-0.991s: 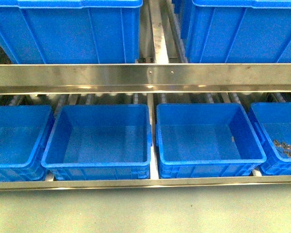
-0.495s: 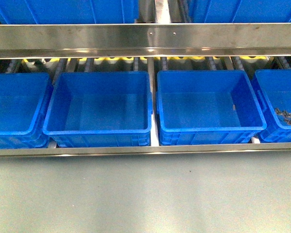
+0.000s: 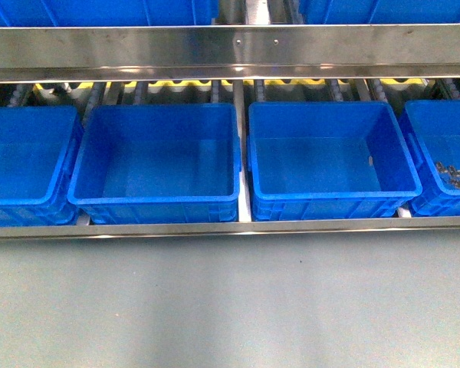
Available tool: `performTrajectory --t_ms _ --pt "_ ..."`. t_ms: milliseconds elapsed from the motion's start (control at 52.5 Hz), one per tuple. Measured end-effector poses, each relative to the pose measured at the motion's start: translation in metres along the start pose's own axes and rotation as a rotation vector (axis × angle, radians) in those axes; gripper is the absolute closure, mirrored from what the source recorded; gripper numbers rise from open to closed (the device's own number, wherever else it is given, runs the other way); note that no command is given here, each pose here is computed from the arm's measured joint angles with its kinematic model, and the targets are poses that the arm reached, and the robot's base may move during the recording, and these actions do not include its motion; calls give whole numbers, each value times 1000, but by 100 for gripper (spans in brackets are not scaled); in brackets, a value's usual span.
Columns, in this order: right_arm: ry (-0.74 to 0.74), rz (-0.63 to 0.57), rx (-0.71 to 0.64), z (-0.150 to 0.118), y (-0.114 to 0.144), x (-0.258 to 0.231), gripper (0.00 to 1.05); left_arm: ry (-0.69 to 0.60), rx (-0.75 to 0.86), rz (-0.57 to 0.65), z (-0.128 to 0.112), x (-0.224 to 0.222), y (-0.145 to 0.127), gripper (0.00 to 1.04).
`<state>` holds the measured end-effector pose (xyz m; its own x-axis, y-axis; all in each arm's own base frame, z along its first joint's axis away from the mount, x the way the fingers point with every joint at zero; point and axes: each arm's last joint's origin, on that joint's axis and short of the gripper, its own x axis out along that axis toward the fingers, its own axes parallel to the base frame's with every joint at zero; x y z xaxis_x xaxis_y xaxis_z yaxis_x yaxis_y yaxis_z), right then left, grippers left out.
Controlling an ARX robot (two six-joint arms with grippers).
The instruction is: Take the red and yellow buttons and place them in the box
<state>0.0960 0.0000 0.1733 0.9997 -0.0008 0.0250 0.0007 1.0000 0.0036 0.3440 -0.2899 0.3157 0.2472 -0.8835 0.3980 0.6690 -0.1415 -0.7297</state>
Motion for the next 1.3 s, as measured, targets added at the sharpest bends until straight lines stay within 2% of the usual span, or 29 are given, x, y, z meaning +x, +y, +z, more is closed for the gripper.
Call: performTrajectory --t_ms 191,229,248,286,324,381,419,476,553,610,648,667,724,743,838,858,877,934,953,991,1162,1296 --pt "0 0 0 0 0 0 7 -30 -41 8 -3 -8 5 73" --pt "-7 -34 -26 0 0 1 7 -32 -47 12 -4 -10 6 73" --pt "-33 -108 -66 2 -1 4 7 -34 -47 14 -4 -11 6 73" --pt "-120 -274 -141 14 -4 9 7 -34 -50 17 -4 -13 6 73" --pt "-172 -372 -217 24 -8 14 7 -37 -50 17 -3 -15 4 73" --pt "-268 -474 -424 50 -17 29 7 -36 -51 16 -4 -17 1 73" --pt "-360 -506 -571 83 -25 46 7 -36 -48 12 -3 -17 -3 73" --pt "-437 -497 -618 120 -27 63 7 -36 -47 10 -3 -18 -5 73" --pt "-450 -544 -553 157 -32 77 7 -37 -48 13 -4 -19 -6 73" --pt "-431 -595 -411 180 -39 85 7 -38 -45 13 -4 -20 -7 73" --pt "-424 -611 -272 192 -43 90 7 -40 -43 15 -3 -21 -8 73" --pt "-416 -616 -255 195 -44 91 7 -40 -42 15 -3 -21 -8 73" --pt "-418 -545 93 212 -49 97 7 -41 -38 14 -3 -22 -9 73" --pt "-421 -518 171 213 -49 99 7 -41 -38 14 -3 -22 -9 73" --pt "-432 -405 600 212 -47 106 7 -40 -35 15 -3 -22 -9 73" --pt "-429 -396 621 212 -46 107 7 -40 -34 15 -3 -22 -9 73" --pt "-439 -368 727 210 -45 109 7 -39 -33 15 -3 -22 -9 73" --pt "-447 -305 947 205 -39 116 7 -41 -29 16 -3 -22 -10 73" --pt "-452 -267 1072 202 -35 120 7 -41 -27 18 -3 -23 -9 73" --pt "-456 -216 1226 197 -28 126 7 -42 -21 20 -2 -23 -9 73" --pt "-412 -145 1548 179 -5 148 7 -35 -13 33 -3 -23 -8 73" --pt "-317 -109 1617 167 19 163 7 -28 -4 49 -4 -23 -6 73"
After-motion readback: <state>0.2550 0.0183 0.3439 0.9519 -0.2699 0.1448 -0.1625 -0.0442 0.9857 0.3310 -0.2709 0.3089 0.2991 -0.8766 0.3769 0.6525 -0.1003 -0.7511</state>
